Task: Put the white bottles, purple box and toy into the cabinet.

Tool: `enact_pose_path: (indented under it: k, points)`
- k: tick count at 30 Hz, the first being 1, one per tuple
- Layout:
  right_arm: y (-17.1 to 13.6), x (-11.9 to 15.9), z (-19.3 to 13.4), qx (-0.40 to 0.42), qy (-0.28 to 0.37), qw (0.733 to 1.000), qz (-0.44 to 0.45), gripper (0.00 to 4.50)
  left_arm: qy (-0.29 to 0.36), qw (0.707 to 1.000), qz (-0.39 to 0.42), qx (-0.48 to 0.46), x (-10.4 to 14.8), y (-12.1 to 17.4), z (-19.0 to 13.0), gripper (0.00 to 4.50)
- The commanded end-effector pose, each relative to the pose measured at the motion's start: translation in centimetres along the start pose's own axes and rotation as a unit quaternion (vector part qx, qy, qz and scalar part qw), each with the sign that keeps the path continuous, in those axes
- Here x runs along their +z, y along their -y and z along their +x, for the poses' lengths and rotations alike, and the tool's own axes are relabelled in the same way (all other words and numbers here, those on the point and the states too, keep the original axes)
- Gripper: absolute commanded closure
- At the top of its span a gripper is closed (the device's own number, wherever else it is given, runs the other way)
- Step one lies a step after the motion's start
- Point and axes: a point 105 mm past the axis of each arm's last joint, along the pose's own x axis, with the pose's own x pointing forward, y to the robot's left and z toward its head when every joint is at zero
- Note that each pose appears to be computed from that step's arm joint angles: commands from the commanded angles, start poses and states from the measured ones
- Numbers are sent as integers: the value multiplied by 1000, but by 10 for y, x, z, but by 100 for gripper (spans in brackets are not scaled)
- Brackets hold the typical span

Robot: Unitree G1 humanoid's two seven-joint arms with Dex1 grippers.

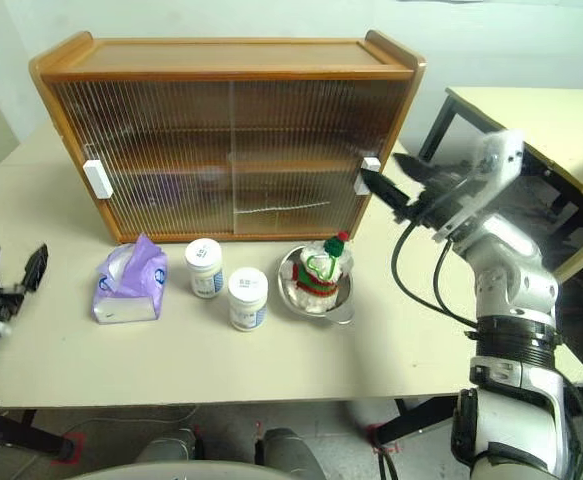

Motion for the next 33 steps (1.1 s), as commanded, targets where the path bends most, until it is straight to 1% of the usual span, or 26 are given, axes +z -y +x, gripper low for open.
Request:
enact_pose_path:
  k: [1,4,7,12,17,18,19,21,23,30,33]
  points:
    - [-29,2,7,76,-23,996,32,2,3,1000,-14,-12,10,4,10,0]
    - [-58,10,16,147,-24,987,58,2,12,999,-30,-29,23,17,24,0]
    - [-77,14,19,192,-20,978,84,2,17,998,-41,-44,29,29,35,0]
    - [-90,15,20,218,-9,970,107,2,20,997,-54,-53,30,39,48,0]
    - [-98,4,21,223,-7,968,118,2,17,995,-73,-68,20,57,68,0]
    - [-98,3,21,223,-7,968,118,0,17,995,-74,-69,18,59,71,39]
    - [-99,3,21,223,-7,968,118,0,17,994,-76,-72,18,62,74,60]
    - [-100,3,22,223,-3,968,116,0,20,994,-78,-77,17,67,78,124]
    - [-100,2,22,221,-1,969,115,0,22,993,-80,-80,17,69,81,202]
    - [-99,-2,20,215,-5,970,111,0,25,993,-79,-83,17,70,82,448]
    - [-99,-3,20,215,-5,970,110,0,26,993,-79,-83,17,70,80,448]
